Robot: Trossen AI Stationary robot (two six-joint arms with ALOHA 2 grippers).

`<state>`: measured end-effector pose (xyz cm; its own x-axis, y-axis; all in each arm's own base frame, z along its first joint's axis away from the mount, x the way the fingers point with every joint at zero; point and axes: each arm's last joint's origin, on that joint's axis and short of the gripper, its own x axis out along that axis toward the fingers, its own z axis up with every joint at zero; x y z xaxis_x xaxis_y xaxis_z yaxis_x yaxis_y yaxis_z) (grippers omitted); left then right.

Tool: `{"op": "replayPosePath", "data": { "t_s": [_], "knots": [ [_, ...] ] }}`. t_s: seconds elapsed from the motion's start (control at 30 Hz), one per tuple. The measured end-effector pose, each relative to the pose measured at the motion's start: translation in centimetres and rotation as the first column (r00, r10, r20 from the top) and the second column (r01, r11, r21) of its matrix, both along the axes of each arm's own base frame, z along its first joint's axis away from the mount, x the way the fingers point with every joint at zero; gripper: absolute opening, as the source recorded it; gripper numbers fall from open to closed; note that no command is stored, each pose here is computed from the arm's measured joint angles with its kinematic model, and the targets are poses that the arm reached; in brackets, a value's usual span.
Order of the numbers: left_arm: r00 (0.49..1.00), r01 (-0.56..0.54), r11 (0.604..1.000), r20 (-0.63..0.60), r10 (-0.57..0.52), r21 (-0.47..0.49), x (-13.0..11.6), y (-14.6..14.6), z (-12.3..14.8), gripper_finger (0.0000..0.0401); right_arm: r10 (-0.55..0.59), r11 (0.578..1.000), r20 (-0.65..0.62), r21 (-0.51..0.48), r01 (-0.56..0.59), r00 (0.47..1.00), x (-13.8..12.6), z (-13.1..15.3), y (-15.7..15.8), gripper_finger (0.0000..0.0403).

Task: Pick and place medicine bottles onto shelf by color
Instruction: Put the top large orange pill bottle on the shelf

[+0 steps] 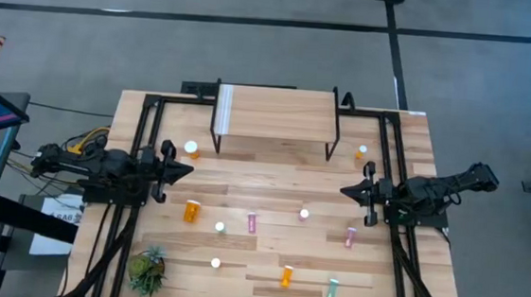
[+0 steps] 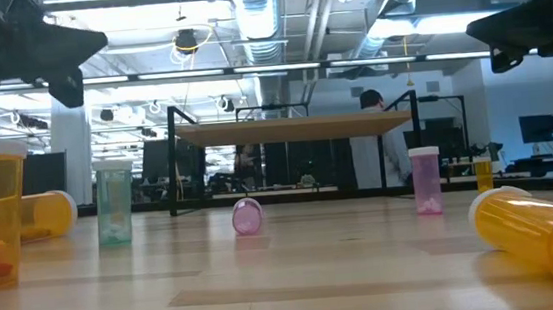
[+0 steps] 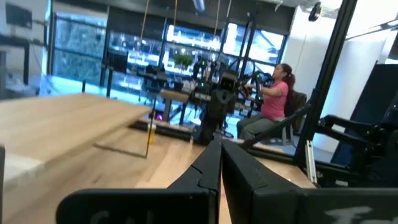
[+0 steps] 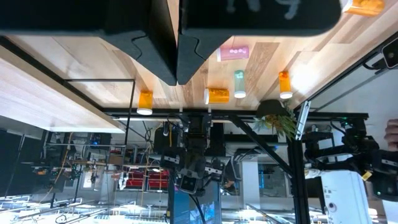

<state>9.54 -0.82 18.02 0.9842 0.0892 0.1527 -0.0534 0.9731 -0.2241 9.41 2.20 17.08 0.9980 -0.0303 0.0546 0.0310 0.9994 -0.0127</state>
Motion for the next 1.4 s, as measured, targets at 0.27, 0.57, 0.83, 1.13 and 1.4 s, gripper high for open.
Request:
{"op": "replayPosePath", "data": {
  "t_s": [0.27,0.57,0.83,1.13,1.4],
  "knots": [
    [0.998,-0.062,0.995,0.000,0.062,-0.073,-0.2,0.3,0.8,0.0000,0.000,1.000,0.000,0.000,0.000,1.000,0.0,0.0,0.0,0.0033],
    [0.955,-0.219,0.964,-0.236,0.180,-0.151,-0.5,0.7,4.1,0.0000,0.000,1.000,0.000,0.000,0.000,1.000,0.0,0.0,0.0,0.0033],
    [0.861,-0.329,0.943,-0.426,0.277,-0.051,0.6,0.9,8.6,0.0000,0.000,1.000,0.000,0.000,0.000,1.000,0.0,0.0,0.0,0.0033],
    [0.654,-0.443,0.886,-0.626,0.426,0.139,2.0,2.3,14.3,0.0000,0.000,1.000,0.000,0.000,0.000,1.000,0.0,0.0,0.0,0.0033],
    [0.466,-0.378,0.906,-0.807,0.362,0.189,3.6,4.4,13.5,0.0000,0.000,1.000,0.000,0.000,0.000,1.000,0.0,0.0,0.0,0.0033]
  ]
}}
